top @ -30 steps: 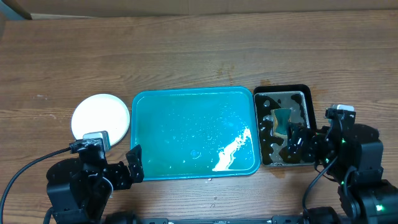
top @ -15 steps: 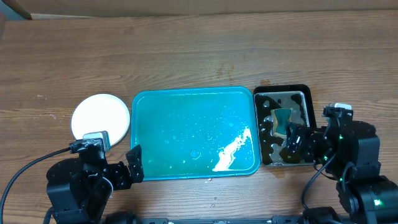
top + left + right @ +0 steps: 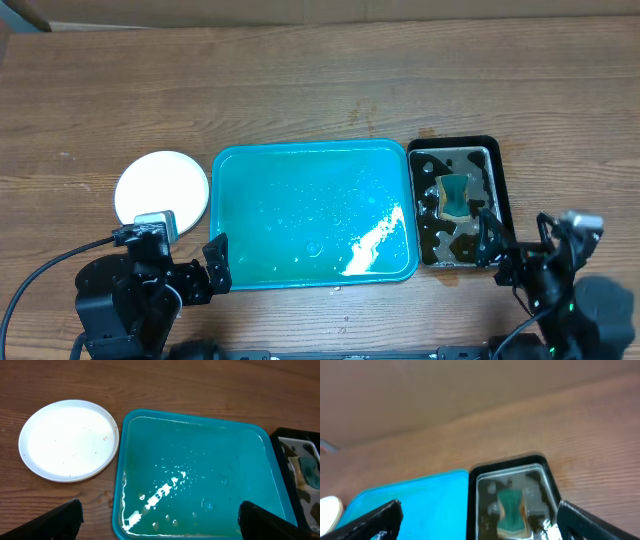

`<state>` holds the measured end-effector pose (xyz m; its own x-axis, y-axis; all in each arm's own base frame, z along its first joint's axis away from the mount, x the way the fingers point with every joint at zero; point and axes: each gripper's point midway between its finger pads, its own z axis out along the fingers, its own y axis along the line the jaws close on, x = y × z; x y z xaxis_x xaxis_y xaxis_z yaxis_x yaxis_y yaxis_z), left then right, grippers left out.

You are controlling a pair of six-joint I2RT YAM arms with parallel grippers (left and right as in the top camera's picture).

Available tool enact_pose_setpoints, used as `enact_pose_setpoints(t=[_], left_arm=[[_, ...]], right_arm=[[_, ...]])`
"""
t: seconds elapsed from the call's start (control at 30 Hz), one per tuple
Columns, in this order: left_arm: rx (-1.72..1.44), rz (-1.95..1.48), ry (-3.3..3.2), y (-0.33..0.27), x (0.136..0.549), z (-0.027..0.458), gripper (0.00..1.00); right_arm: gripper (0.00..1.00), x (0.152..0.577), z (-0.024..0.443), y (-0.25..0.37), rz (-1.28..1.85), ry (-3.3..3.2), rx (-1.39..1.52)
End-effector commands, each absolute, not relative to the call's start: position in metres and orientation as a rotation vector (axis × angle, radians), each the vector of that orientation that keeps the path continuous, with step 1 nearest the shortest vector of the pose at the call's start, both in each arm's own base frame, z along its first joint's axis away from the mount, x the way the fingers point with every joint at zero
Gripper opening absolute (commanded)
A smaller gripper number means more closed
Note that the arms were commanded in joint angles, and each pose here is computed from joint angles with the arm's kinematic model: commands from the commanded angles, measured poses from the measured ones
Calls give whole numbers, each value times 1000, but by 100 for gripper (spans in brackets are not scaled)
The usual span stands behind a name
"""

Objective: Clean dirty plates on tray and stack at the side

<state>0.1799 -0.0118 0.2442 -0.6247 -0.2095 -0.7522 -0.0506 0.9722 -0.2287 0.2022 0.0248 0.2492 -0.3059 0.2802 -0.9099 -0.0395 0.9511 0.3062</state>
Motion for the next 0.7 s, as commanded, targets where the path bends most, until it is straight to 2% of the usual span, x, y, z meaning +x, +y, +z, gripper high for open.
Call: enact_pose_setpoints(t=[0.0,0.3,0.67], left_arm=[[-153,-243,2243,-15,179,242,100],[-153,-243,2243,-15,179,242,100],[-153,-243,2243,-15,179,242,100]], right_arm=[[100,200,253,23,321,1741,166],[100,226,257,24,343,1439,123],[100,244,200,23,334,1474,127]])
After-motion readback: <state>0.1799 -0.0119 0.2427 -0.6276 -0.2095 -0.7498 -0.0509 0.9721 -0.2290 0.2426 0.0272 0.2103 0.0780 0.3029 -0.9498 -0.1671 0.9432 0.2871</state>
